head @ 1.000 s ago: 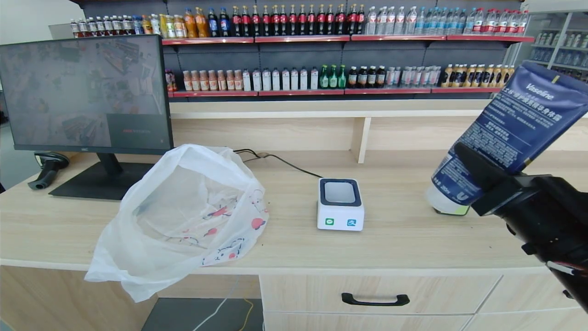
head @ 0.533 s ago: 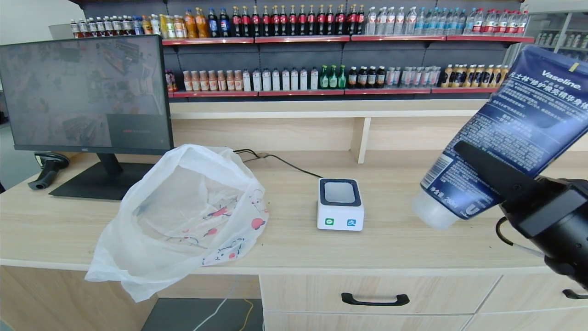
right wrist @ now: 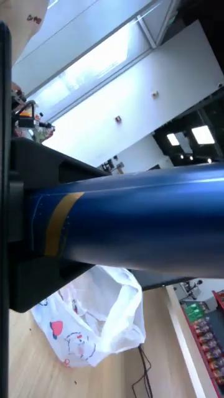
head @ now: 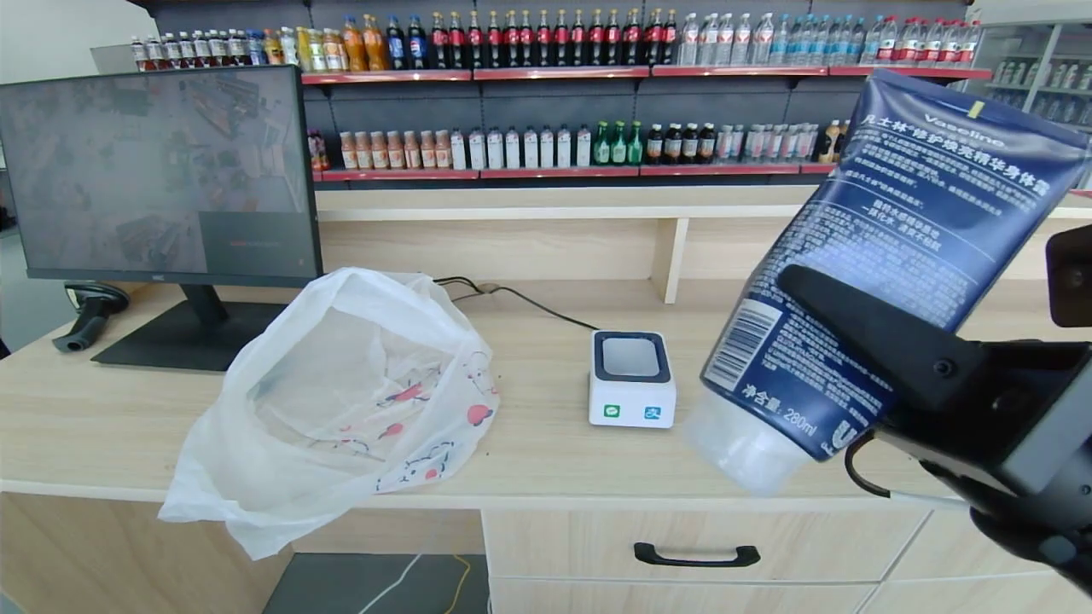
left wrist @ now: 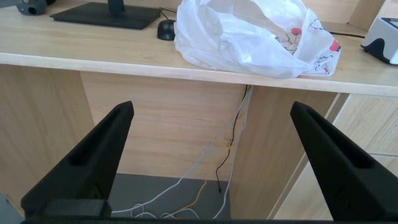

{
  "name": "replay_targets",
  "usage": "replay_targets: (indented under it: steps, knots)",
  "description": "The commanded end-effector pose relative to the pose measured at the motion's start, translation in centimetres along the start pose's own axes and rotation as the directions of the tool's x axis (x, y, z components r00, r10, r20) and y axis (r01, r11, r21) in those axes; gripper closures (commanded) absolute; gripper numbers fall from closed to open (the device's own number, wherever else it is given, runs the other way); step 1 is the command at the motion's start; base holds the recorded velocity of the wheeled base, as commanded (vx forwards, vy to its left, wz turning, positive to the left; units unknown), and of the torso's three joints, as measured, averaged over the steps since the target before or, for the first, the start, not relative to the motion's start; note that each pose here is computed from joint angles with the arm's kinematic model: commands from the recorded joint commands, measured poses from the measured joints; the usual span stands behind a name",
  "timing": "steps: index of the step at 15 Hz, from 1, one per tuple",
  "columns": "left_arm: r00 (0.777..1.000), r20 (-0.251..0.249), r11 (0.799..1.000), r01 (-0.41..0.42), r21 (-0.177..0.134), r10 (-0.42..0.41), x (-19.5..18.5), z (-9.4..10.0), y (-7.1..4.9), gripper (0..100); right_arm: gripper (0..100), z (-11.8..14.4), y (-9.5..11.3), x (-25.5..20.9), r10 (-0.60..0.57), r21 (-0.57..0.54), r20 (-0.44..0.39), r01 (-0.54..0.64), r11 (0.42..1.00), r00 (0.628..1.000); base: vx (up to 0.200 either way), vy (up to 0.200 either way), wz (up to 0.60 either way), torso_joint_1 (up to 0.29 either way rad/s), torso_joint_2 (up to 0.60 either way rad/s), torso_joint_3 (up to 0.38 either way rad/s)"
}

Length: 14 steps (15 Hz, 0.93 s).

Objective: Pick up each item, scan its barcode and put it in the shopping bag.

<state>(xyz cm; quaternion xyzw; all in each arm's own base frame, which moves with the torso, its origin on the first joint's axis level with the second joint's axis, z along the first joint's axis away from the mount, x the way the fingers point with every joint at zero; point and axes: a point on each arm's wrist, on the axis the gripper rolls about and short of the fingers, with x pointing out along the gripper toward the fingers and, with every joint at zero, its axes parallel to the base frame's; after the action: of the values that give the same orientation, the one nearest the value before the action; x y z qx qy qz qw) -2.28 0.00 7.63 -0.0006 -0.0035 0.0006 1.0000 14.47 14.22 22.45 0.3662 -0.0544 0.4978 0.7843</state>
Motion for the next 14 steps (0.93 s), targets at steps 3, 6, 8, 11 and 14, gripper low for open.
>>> replay_targets:
  steps: [3,6,8,11,14]
  knots:
    - [1.000,0.001,1.000,0.000,0.000,0.000,0.0,0.0,0.0,0,100,0.4,1.7,3.4,0.147,0.152,0.023,-0.149,0.977,0.989,0.000,0.000,0.00,0.000,0.00,0.000]
    - [1.000,0.001,1.000,0.000,0.000,0.000,0.0,0.0,0.0,0,100,0.0,1.6,3.5,0.191,0.165,-0.034,-0.183,0.969,0.981,0.000,0.000,0.00,0.000,0.00,0.000]
    - [1.000,0.001,1.000,0.000,0.000,0.000,0.0,0.0,0.0,0,100,0.0,1.5,3.5,0.190,0.181,-0.033,-0.181,0.967,0.981,0.000,0.000,0.00,0.000,0.00,0.000]
    - [1.000,0.001,1.000,0.000,0.000,0.000,0.0,0.0,0.0,0,100,0.9,2.4,3.2,0.215,0.202,-0.005,-0.210,0.957,0.977,0.000,0.000,0.00,0.000,0.00,0.000]
    - [1.000,0.001,1.000,0.000,0.000,0.000,0.0,0.0,0.0,0,100,1.4,2.9,2.5,0.227,0.202,0.007,-0.223,0.954,0.974,0.000,0.000,0.00,0.000,0.00,0.000]
